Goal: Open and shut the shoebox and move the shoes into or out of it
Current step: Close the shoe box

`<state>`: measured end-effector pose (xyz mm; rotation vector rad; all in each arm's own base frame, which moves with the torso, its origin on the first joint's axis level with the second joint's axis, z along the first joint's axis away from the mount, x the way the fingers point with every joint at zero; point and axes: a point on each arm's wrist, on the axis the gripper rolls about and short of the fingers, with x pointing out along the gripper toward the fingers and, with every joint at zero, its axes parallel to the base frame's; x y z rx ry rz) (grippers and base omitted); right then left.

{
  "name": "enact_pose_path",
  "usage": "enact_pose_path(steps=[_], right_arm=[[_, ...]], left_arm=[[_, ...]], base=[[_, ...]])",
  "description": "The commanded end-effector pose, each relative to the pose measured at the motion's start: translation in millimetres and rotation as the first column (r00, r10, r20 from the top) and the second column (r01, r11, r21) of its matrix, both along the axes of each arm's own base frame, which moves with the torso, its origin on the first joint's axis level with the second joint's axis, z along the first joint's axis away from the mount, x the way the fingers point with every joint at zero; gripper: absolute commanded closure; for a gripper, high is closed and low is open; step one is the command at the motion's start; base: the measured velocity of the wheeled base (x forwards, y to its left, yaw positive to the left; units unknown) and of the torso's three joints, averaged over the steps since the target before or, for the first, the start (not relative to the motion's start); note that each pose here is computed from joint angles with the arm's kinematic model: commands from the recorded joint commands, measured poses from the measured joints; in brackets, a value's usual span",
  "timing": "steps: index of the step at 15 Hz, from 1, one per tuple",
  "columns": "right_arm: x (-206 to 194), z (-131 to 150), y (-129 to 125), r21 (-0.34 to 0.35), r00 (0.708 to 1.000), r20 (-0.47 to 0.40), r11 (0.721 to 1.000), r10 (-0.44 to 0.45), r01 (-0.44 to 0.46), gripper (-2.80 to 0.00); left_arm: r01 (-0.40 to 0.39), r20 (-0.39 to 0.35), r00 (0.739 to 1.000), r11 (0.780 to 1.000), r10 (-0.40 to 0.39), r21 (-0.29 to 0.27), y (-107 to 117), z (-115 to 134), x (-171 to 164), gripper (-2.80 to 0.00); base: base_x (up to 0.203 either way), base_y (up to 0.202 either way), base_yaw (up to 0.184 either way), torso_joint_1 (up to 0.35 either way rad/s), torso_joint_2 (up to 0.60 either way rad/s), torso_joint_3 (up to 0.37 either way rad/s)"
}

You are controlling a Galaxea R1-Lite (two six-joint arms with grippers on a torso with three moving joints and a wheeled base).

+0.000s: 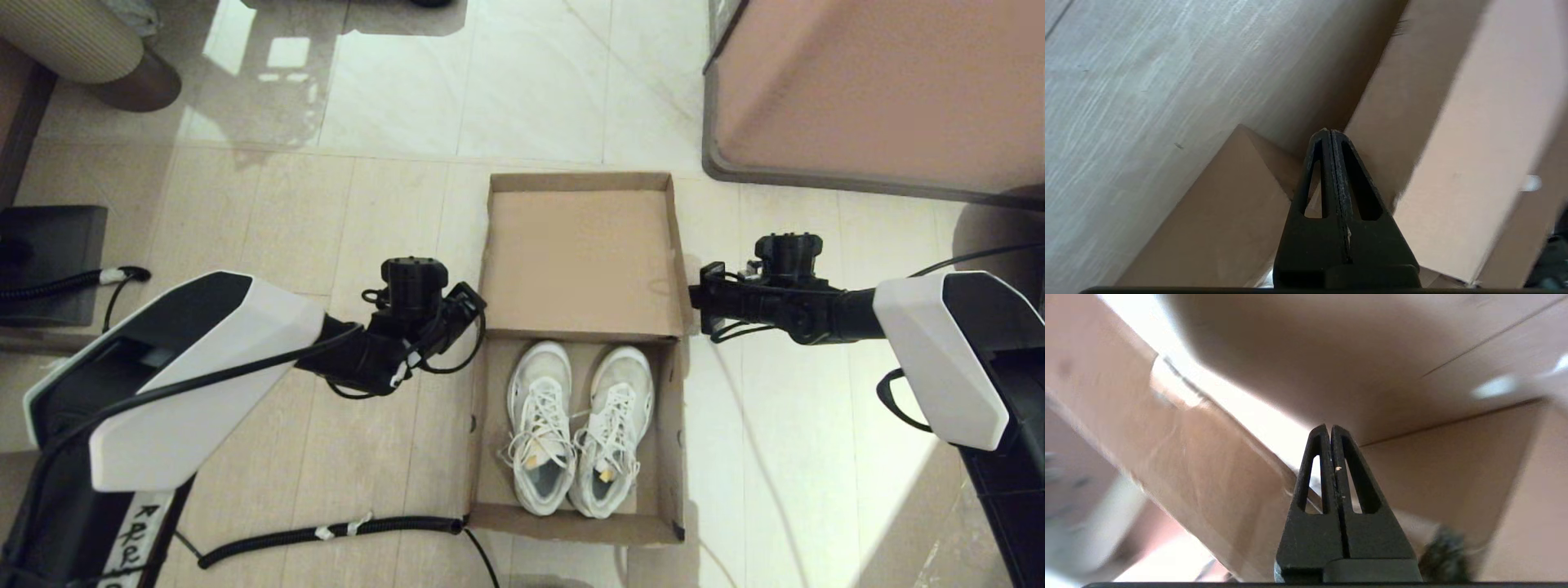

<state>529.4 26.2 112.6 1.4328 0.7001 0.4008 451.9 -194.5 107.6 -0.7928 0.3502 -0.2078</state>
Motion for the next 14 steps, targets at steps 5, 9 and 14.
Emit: enact_pose_path(steps=[5, 9, 14], right_arm=[[0, 11, 2, 0.145, 0.992, 0.014, 0.982, 0.123, -0.124, 0.0], [-1, 23, -1, 0.2, 0.98, 0.07, 0.96, 0.186, -0.196, 0.0], [-3, 34, -4, 0.218, 0.964, 0.114, 0.94, 0.241, -0.261, 0.0]], left_arm=[[0.003, -0.007, 1.0, 1.0, -0.003, -0.002, 0, -3, 0, 0.0], [0.007, -0.009, 1.0, 1.0, -0.007, -0.002, -2, -4, -1, 0.0], [0.02, -0.009, 1.0, 1.0, -0.02, -0.002, -7, -4, -3, 0.0]], base=[[0.0, 0.0, 0.0, 0.0, 0.0, 0.0], [0.0, 0.0, 0.0, 0.0, 0.0, 0.0], [0.0, 0.0, 0.0, 0.0, 0.0, 0.0]])
